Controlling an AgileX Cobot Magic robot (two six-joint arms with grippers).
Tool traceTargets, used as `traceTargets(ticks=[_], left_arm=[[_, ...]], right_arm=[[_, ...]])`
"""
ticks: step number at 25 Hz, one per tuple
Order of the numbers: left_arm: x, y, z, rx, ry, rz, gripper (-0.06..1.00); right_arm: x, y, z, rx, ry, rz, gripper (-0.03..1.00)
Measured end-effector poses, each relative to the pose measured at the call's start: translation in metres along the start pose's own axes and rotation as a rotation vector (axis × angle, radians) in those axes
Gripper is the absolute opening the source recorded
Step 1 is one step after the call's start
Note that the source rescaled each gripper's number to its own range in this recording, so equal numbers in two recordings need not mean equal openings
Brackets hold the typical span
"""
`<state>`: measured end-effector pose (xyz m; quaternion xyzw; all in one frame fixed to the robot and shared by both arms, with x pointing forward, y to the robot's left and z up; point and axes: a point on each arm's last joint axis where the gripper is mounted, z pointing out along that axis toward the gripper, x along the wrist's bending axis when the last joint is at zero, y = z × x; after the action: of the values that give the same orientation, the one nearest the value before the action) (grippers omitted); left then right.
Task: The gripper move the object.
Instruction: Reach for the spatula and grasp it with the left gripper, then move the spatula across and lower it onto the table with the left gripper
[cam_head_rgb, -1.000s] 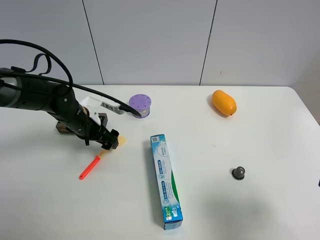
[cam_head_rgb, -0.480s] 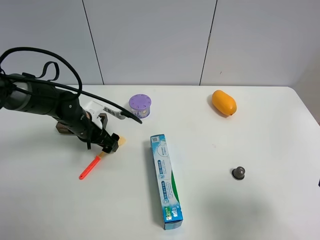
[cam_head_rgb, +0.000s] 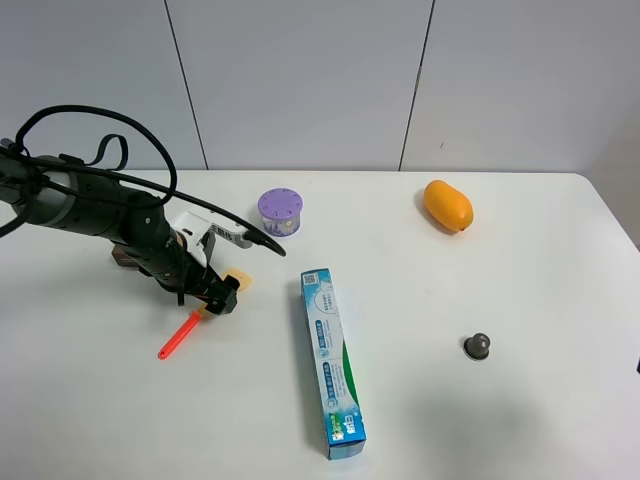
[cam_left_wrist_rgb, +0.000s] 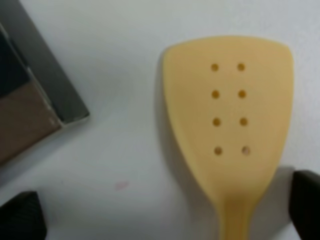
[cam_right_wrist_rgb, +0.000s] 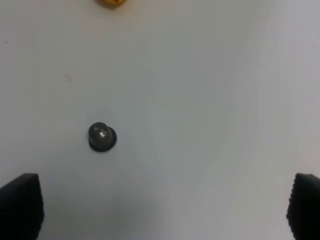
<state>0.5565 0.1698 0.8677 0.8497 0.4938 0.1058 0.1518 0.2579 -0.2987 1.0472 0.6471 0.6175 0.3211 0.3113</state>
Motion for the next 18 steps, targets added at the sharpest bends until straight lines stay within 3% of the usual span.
traceTargets(ticks=[4, 6, 8, 13, 14, 18], left_arm=[[0.000, 0.000, 0.000, 0.001, 0.000, -0.002, 0.99], [0.000, 0.000, 0.000, 0.004, -0.002, -0.006, 0.91], [0.000, -0.001, 0.000, 0.010, -0.003, -0.007, 0.75], [-0.001, -0.003, -0.001, 0.036, -0.008, -0.005, 0.11], [-0.001, -0.002, -0.002, 0.035, -0.008, -0.002, 0.03], [0.000, 0.001, -0.012, 0.017, -0.005, 0.002, 0.00]], right_arm=[[0.000, 0.000, 0.000, 0.000, 0.000, 0.000, 1.00], [0.000, 0.000, 0.000, 0.000, 0.000, 0.000, 1.00], [0.000, 0.000, 0.000, 0.000, 0.000, 0.000, 1.00], [0.000, 0.000, 0.000, 0.000, 0.000, 0.000, 1.00], [0.000, 0.000, 0.000, 0.000, 0.000, 0.000, 1.00], [0.000, 0.000, 0.000, 0.000, 0.000, 0.000, 1.00]])
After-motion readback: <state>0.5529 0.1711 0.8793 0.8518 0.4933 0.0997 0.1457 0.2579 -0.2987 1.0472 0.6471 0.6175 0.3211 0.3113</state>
